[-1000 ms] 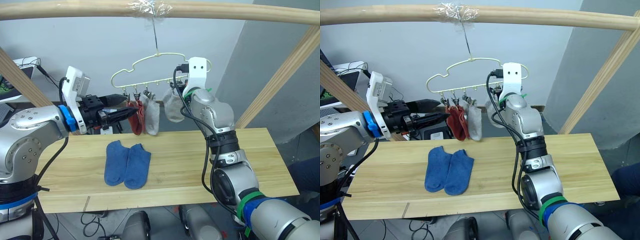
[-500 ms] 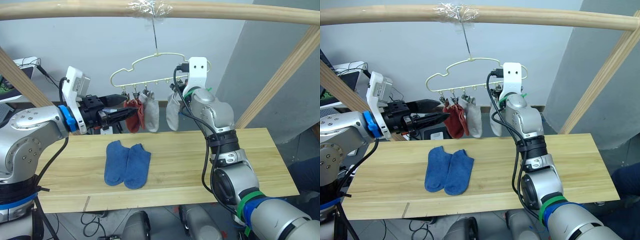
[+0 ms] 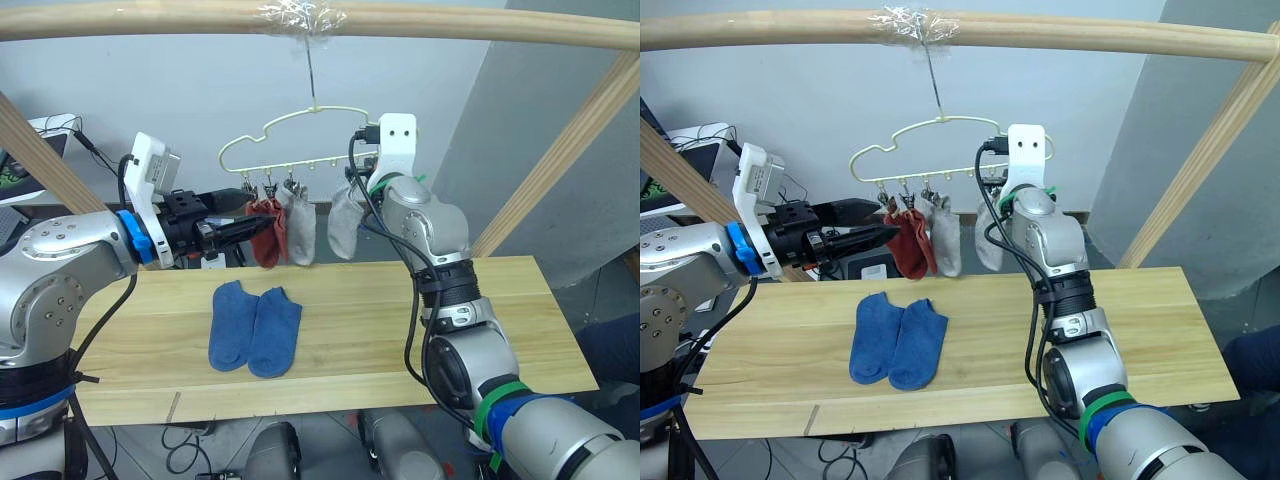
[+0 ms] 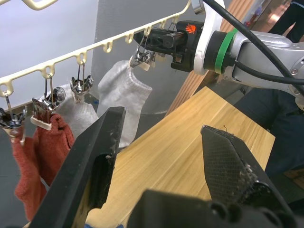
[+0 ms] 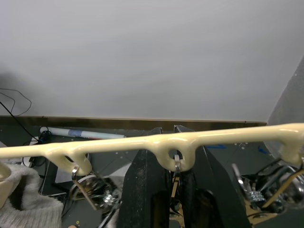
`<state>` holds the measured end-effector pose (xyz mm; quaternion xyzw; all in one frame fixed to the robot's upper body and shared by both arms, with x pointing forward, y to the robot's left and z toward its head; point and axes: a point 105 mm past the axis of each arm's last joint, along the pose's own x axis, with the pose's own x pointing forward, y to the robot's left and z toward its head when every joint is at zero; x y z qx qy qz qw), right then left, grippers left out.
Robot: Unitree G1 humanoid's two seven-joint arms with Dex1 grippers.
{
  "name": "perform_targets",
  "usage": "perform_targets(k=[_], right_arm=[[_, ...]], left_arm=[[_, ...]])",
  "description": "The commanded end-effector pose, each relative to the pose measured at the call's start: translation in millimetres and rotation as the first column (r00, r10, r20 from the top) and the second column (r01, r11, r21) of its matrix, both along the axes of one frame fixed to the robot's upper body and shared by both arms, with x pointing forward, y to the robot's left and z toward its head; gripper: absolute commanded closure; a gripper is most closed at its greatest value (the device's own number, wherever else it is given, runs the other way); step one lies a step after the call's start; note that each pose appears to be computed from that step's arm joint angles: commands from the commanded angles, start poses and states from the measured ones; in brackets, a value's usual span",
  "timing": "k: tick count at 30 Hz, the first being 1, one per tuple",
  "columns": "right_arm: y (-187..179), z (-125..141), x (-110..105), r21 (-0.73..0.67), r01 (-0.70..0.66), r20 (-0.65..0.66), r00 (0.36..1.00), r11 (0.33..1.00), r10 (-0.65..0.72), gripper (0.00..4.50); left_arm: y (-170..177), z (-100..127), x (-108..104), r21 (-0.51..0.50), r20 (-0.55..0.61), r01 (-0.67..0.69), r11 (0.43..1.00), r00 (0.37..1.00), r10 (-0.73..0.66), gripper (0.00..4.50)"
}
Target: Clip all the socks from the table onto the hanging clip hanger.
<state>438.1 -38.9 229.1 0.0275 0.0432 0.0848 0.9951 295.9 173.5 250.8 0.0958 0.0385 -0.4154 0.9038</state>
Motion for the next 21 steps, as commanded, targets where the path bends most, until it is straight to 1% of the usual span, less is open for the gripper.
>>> perform_targets(k=[1, 4, 7, 10, 13, 14, 15, 18, 21], right_arm=[[-2, 20, 0, 0.003, 0.022, 0.062, 0.998, 1.000, -0.022, 4.49], [-4, 20, 0, 0.002, 0.028, 0.062, 0.998, 1.000, -0.028, 4.49], [-5, 21, -1, 0.006, 0.030, 0.059, 0.998, 1.000, -0.030, 4.49], [-4, 22, -2, 0.010, 0.023, 0.057, 0.998, 1.000, -0.024, 4.49], [-2, 23, -5, 0.012, 0.013, 0.054, 0.998, 1.000, -0.013, 4.49], [-2, 22, -5, 0.012, 0.011, 0.053, 0.999, 1.000, -0.012, 4.49], [-2, 22, -6, 0.012, 0.010, 0.051, 0.999, 1.000, -0.010, 4.49], [-1, 21, -7, 0.013, 0.008, 0.047, 0.999, 1.000, -0.009, 4.49], [-1, 22, -8, 0.015, 0.006, 0.047, 0.999, 1.000, -0.007, 4.49]], left_arm=[[-1, 9, -2, 0.002, 0.054, -0.001, 1.000, 0.999, 0.001, 1.58], [-1, 4, 0, 0.011, 0.046, -0.016, 1.000, 0.999, 0.016, 1.58], [1, -13, 2, 0.060, 0.008, -0.038, 0.997, 0.999, 0.038, 1.58], [1, -25, 1, 0.072, -0.019, -0.048, 0.996, 0.999, 0.050, 1.58], [2, -48, 4, 0.104, -0.058, -0.084, 0.991, 0.994, 0.091, 1.58], [2, -52, 4, 0.106, -0.065, -0.092, 0.990, 0.993, 0.099, 1.58], [3, -61, 5, 0.127, -0.076, -0.107, 0.986, 0.990, 0.117, 1.58], [5, -95, 7, 0.212, -0.122, -0.144, 0.967, 0.978, 0.172, 1.58], [7, -123, 10, 0.254, -0.152, -0.182, 0.950, 0.962, 0.225, 1.58]])
